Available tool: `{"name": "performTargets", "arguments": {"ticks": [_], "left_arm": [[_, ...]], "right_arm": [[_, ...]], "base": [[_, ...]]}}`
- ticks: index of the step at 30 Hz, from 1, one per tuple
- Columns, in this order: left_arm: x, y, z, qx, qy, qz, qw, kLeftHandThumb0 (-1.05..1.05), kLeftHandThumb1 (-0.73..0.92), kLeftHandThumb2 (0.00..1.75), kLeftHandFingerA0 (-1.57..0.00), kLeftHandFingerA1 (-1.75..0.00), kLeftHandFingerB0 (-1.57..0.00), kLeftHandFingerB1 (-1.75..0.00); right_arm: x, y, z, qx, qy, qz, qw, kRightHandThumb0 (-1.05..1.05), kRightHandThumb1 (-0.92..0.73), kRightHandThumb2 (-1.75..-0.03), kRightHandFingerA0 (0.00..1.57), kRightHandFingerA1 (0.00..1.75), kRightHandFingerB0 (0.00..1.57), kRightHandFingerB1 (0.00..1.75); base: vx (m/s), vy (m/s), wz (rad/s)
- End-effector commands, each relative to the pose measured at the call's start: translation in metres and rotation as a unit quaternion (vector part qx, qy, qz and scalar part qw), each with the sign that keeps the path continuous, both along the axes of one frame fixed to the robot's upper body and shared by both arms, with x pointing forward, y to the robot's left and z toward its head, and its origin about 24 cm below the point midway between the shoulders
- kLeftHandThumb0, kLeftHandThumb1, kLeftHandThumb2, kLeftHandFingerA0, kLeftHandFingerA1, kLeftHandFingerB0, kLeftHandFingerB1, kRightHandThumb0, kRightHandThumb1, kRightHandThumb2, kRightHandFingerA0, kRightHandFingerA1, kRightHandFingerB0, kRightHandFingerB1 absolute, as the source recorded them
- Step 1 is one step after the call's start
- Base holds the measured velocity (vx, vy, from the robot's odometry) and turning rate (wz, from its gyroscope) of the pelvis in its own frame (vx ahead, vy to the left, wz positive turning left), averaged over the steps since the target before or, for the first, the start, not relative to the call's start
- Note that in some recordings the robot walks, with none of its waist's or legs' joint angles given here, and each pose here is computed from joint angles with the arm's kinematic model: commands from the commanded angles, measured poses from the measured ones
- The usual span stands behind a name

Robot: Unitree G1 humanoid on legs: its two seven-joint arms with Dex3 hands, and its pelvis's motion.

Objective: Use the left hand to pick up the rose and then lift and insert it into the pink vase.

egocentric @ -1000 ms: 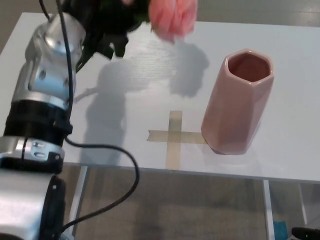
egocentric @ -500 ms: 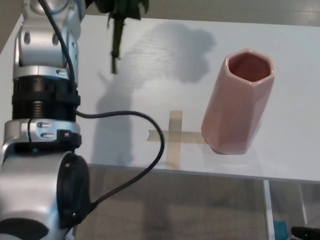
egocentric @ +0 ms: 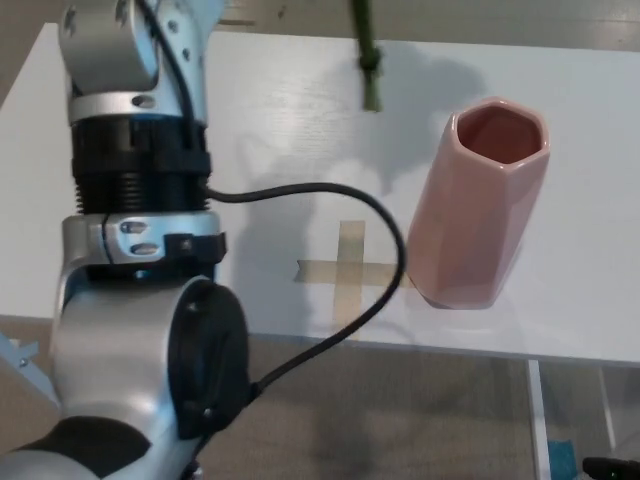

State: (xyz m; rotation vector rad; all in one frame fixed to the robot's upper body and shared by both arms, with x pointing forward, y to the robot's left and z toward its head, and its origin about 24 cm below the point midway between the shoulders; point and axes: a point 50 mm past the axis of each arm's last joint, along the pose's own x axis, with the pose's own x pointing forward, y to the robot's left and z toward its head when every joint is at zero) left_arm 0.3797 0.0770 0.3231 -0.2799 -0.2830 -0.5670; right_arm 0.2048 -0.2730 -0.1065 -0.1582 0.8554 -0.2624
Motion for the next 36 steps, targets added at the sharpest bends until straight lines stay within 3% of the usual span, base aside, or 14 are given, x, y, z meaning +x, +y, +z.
{"name": "performTargets", "arguments": {"ticks": [1,17,36], "left_arm": [[-0.019,-0.031,0.021,-0.038,0.005,-0.115,0.993,-0.21,0.81,0.66,-0.93,-1.42,-0.88,-0.69],[-0.028,-0.048,0.044,-0.015,-0.016,-0.132,0.991,-0.2,0.79,0.68,-0.95,-1.44,-0.87,-0.74],[-0.031,-0.067,0.029,0.009,-0.014,-0.144,0.989,-0.19,0.81,0.63,-0.94,-1.38,-0.85,-0.72]], "right_arm": [[-0.014,-0.003,-0.006,0.002,0.019,0.003,1.0,-0.3,-0.65,-0.59,0.69,0.51,0.56,0.45],[-0.011,-0.002,-0.005,0.006,0.015,0.005,1.0,-0.3,-0.65,-0.59,0.7,0.51,0.56,0.45],[-0.004,-0.001,-0.002,-0.003,0.012,0.016,1.0,-0.3,-0.65,-0.59,0.7,0.51,0.58,0.45]], "base": [[0.0,0.0,0.0],[0.0,0.0,0.0],[0.0,0.0,0.0]]}}
